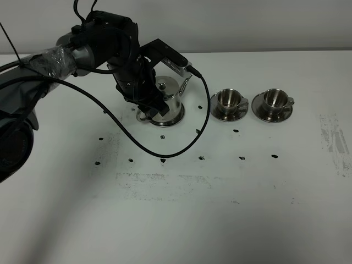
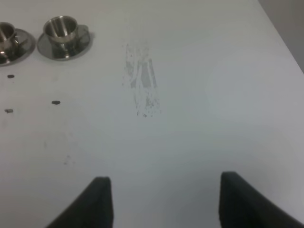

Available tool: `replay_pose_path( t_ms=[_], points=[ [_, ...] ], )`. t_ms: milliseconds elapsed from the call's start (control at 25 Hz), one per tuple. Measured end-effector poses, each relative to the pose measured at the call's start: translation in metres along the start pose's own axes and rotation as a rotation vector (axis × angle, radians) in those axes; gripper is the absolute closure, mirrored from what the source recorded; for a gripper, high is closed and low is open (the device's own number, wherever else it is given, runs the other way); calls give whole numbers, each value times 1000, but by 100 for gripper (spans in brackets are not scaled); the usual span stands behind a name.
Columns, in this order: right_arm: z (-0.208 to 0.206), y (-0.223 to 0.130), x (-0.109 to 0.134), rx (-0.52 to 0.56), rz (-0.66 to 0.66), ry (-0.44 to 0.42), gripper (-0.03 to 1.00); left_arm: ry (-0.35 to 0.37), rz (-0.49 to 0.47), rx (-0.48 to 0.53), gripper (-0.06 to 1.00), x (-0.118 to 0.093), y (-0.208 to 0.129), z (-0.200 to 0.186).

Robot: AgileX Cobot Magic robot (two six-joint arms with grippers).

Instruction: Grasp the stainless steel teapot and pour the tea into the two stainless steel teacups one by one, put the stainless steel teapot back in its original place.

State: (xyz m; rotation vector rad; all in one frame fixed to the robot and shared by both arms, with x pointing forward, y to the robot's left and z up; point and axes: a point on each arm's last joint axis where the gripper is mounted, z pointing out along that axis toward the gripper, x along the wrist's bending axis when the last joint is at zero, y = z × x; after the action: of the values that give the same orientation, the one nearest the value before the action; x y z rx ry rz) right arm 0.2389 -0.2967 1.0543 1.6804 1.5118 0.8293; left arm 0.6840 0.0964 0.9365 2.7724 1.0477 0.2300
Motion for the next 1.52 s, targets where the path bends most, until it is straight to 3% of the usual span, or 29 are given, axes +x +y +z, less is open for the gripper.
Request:
replay_pose_path(
  t_ms=[240,800,1200,1520],
  points=[
    [0,0,0,0,0,0,48,3,-1,-6,76,0,1,0],
    [0,0,0,-1,0,0,48,7,-1,-33,76,1,3,0],
    [0,0,0,-1,0,0,48,7,19,-70,76,-2,3,-48],
    [0,0,0,-1,0,0,48,27,101,-132,76,-14,21,-68]
  ],
)
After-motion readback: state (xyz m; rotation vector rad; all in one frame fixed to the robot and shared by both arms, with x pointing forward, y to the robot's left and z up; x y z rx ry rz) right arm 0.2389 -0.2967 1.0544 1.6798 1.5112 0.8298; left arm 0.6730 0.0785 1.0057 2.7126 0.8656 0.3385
